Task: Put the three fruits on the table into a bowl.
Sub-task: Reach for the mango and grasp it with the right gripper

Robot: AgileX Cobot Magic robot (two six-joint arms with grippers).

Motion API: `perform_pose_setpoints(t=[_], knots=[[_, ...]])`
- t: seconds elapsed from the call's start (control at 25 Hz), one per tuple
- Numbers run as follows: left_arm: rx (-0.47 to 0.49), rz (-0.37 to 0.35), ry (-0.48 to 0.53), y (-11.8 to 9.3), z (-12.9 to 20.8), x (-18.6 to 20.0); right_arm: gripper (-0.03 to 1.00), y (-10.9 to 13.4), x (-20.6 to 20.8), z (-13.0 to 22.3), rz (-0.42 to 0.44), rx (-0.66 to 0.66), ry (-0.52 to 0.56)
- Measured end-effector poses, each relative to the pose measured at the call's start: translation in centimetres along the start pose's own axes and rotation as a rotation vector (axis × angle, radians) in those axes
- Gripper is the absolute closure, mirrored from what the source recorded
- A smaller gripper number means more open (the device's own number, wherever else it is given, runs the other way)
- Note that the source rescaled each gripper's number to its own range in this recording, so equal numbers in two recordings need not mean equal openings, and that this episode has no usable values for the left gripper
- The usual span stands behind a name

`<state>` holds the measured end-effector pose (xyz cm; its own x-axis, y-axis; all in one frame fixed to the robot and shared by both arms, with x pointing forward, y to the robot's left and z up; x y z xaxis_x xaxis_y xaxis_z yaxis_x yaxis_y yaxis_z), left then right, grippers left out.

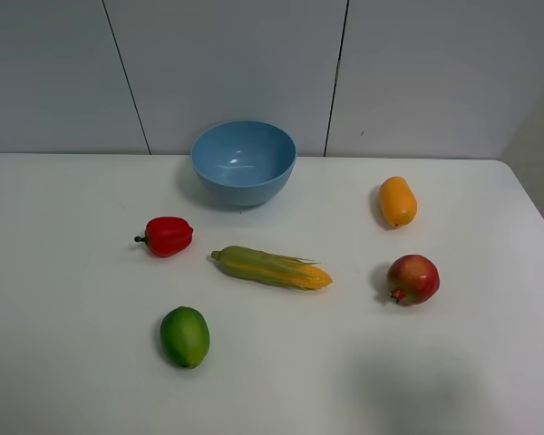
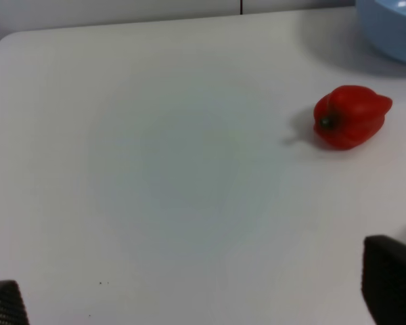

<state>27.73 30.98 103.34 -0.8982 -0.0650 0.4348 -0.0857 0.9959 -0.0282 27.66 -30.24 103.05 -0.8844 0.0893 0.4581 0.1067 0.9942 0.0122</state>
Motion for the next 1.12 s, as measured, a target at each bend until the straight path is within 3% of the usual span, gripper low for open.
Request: perform_pose_setpoints(t=[0.2,0.48,0.76,1.12], knots=[[0.0,0.0,0.0,0.0,0.0,0.0,-0.03,0.2,-0.5,-0.9,-0.02,-0.017,0.053],[0.0,0.0,0.0,0.0,0.0,0.0,-0.03,1.5,-4.7,-7.9,-0.091,-0.057,0.172],[0.0,0.0,0.0,0.0,0.0,0.0,-0.03,2.1,-14.3,-13.3,-0.114,-0.04,0.306],[0.0,0.0,0.0,0.0,0.0,0.0,-0.03,2.3,-28.9,-12.4,-0.105,-0.049,0.459]])
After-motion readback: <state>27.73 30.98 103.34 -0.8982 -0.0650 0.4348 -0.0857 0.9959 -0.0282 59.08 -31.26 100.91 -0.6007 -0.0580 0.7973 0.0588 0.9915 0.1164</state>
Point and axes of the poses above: a point on each arm's last joint axis where the gripper is mounted, x pointing back along that axis away from the gripper, y along the wrist's bending axis when the last joint is at zero, z = x × y, the point moved 5 cm from there along -x, pointing out along that axis toward the gripper, and after that the axes turned 4 degrees about x, right-handed, at the moved point
